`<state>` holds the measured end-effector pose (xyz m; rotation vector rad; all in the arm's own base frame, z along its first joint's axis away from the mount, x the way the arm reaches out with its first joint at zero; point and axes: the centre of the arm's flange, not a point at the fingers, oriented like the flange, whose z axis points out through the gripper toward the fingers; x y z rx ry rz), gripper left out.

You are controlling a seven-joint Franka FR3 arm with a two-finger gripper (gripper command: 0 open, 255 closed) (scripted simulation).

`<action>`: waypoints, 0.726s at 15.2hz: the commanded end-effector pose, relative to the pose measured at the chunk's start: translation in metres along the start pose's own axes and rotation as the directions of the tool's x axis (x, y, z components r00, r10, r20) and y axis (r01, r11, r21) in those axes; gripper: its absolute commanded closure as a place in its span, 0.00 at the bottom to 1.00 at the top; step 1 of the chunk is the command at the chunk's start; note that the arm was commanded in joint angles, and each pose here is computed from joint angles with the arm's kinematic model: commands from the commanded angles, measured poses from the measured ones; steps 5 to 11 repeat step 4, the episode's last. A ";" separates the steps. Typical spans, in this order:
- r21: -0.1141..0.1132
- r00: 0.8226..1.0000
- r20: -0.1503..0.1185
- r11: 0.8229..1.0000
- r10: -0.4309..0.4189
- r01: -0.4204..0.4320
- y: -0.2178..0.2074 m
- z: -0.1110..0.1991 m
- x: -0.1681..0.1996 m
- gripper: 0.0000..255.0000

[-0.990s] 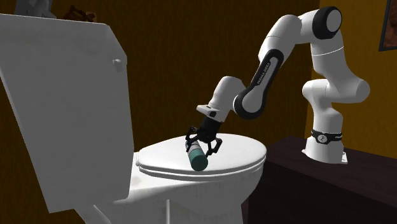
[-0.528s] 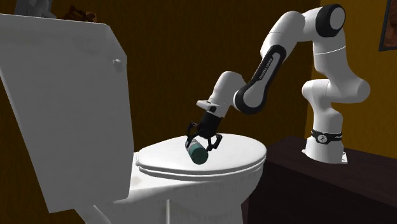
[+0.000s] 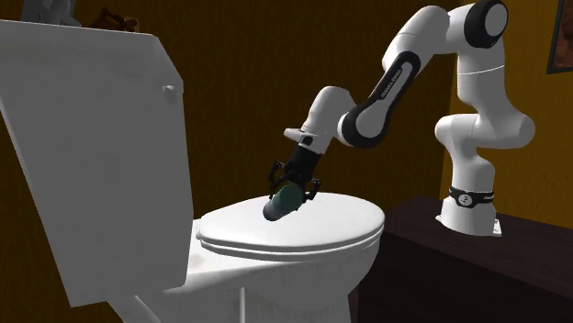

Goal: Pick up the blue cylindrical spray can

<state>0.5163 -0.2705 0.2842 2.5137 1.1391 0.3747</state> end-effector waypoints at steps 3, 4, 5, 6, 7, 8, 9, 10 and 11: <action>0.000 1.000 0.000 1.000 0.000 0.000 0.008 -0.016 0.001 1.00; 0.000 1.000 0.000 1.000 0.000 0.000 0.008 -0.016 0.001 1.00; 0.000 1.000 0.000 1.000 0.000 0.000 0.008 -0.016 0.001 1.00; 0.000 1.000 0.000 1.000 0.000 0.000 0.008 -0.016 0.001 1.00; 0.000 1.000 0.000 1.000 0.000 0.000 0.008 -0.016 0.001 1.00; 0.000 1.000 0.000 1.000 0.000 0.000 0.008 -0.016 0.001 1.00; 0.000 1.000 0.000 1.000 0.000 0.000 0.008 -0.016 0.001 1.00; 0.000 1.000 0.000 1.000 0.000 0.000 0.008 -0.016 0.001 1.00; 0.000 1.000 0.000 1.000 0.000 0.000 0.008 -0.016 0.001 1.00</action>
